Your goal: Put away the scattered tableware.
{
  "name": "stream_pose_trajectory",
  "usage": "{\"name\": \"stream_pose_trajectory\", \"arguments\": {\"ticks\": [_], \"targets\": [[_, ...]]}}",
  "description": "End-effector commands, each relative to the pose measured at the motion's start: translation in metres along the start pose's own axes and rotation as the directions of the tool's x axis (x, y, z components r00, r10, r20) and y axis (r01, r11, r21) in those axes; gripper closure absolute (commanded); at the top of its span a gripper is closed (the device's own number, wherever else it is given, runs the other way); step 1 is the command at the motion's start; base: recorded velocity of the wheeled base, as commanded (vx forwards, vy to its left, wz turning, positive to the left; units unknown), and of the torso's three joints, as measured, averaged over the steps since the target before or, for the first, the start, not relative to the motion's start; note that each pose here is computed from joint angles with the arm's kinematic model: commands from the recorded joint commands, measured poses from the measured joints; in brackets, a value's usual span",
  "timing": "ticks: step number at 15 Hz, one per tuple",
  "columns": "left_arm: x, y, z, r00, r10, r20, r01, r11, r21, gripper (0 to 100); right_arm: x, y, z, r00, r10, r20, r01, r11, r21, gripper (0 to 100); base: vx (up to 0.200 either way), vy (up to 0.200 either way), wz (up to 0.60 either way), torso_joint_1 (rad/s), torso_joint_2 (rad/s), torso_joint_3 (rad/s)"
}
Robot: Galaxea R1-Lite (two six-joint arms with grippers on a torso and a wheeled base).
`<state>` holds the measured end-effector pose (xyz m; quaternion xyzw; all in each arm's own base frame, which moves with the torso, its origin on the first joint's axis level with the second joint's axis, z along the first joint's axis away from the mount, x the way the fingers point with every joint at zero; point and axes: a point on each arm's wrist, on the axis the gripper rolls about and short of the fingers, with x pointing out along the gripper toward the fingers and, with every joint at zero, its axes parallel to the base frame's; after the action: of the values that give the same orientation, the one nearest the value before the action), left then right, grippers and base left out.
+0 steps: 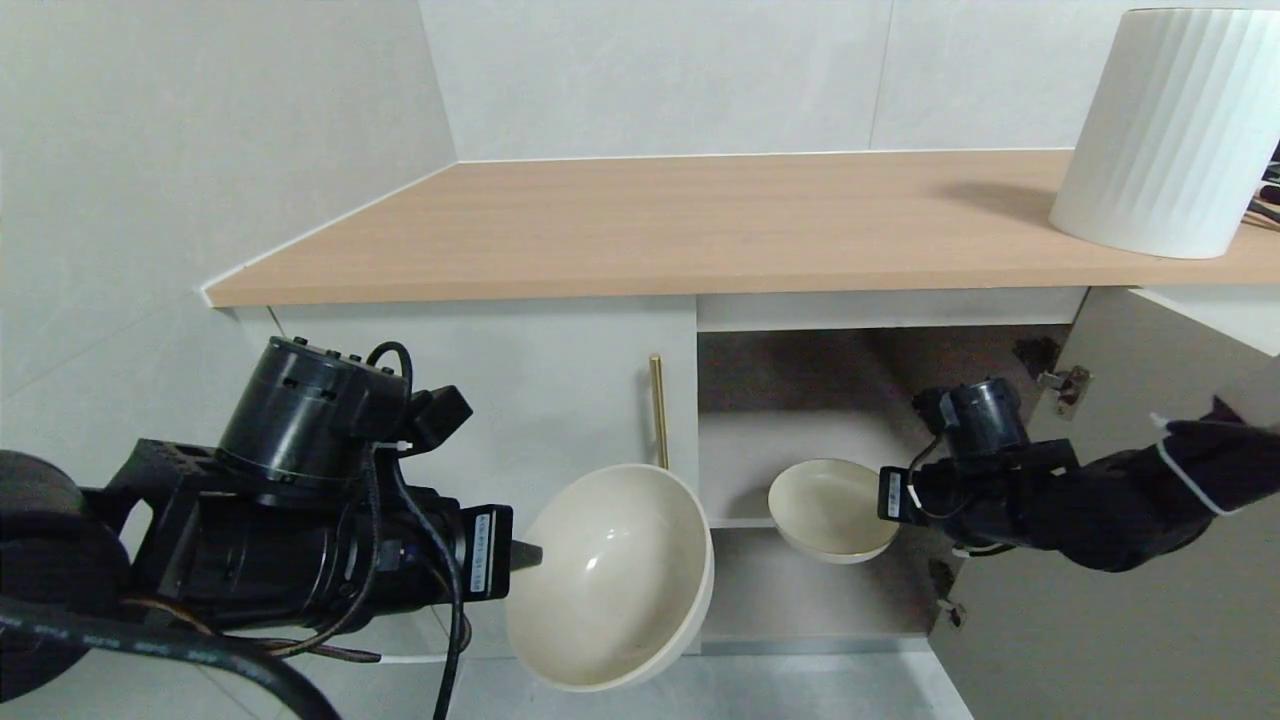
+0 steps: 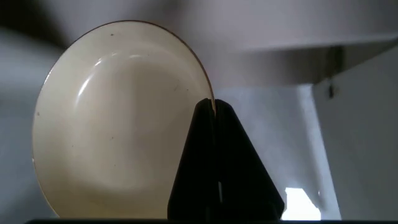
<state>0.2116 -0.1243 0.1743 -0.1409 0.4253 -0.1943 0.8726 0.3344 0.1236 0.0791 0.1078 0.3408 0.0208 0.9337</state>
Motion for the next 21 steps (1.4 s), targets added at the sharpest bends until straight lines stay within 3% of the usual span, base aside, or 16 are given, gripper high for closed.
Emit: {"name": "stream_pose_trajectory", "arguments": {"ticks": [1,3,9,14,21], "targets": [[0.002,0.0,-0.001,1.0,0.002,-0.009,-0.002,1.0,0.001,100,0.051,-0.014,-0.029,0.997,-0.082,-0.013,0.083,0.996,0.026,100,0.0,0.0,0.0,0.0,0.0,0.0],[0.005,0.0,-0.001,1.0,0.006,-0.013,-0.006,1.0,-0.001,100,0.066,-0.015,-0.035,0.993,-0.111,0.035,0.11,0.993,0.034,100,0.0,0.0,0.0,0.0,0.0,0.0],[0.005,0.0,-0.001,1.0,0.009,-0.015,-0.009,1.0,-0.001,100,0.089,-0.024,-0.028,0.989,-0.131,0.066,0.123,0.985,0.121,100,0.0,0.0,0.0,0.0,0.0,0.0],[0.001,-0.002,0.0,1.0,-0.001,0.0,0.001,1.0,-0.001,100,0.111,-0.022,-0.017,0.986,-0.127,0.105,0.112,0.984,0.139,100,0.0,0.0,0.0,0.0,0.0,0.0],[0.009,0.0,0.0,1.0,0.009,-0.021,-0.009,1.0,-0.005,100,0.134,-0.025,0.004,0.976,-0.156,0.152,0.131,0.977,0.167,100,0.0,0.0,0.0,0.0,0.0,0.0]]}}
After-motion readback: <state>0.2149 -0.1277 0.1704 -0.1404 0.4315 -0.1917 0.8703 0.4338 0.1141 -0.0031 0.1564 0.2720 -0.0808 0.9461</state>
